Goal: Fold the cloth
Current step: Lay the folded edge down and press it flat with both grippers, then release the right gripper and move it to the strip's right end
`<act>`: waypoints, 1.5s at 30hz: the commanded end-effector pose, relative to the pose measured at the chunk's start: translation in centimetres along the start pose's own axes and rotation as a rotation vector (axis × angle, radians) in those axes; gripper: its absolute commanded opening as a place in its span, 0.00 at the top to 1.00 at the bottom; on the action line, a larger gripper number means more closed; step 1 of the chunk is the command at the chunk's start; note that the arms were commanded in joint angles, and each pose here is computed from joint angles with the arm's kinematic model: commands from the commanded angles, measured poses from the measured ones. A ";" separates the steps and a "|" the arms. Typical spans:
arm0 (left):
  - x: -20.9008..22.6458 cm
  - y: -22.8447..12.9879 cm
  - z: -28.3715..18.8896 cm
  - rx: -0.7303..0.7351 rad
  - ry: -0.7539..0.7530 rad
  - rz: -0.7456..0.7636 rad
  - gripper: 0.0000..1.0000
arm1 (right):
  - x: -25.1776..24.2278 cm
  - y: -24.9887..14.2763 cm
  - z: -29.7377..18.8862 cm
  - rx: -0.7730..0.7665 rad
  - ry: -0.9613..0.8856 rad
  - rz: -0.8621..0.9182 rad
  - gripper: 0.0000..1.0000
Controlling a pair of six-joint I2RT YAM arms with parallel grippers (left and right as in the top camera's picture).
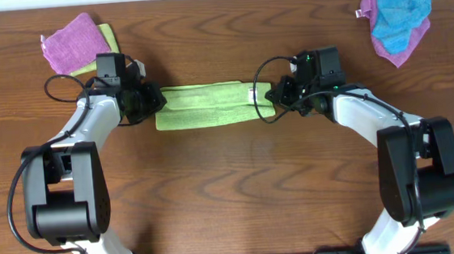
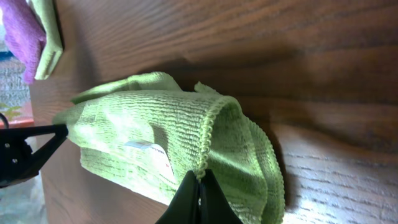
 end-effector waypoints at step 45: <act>-6.9 -0.7 -2.3 -0.129 0.550 0.523 0.94 | -1.0 1.1 -8.0 -0.007 -0.162 -0.188 0.45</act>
Point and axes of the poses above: each gripper's point midway between its finger pads, its own z axis out along the fingers, its own x axis along the line the jaws close on, y = z × x, the point moved 7 cm from there along -z, back along the fingers, and after that the axes turned 9 degrees about -z, right-handed, at the moved point
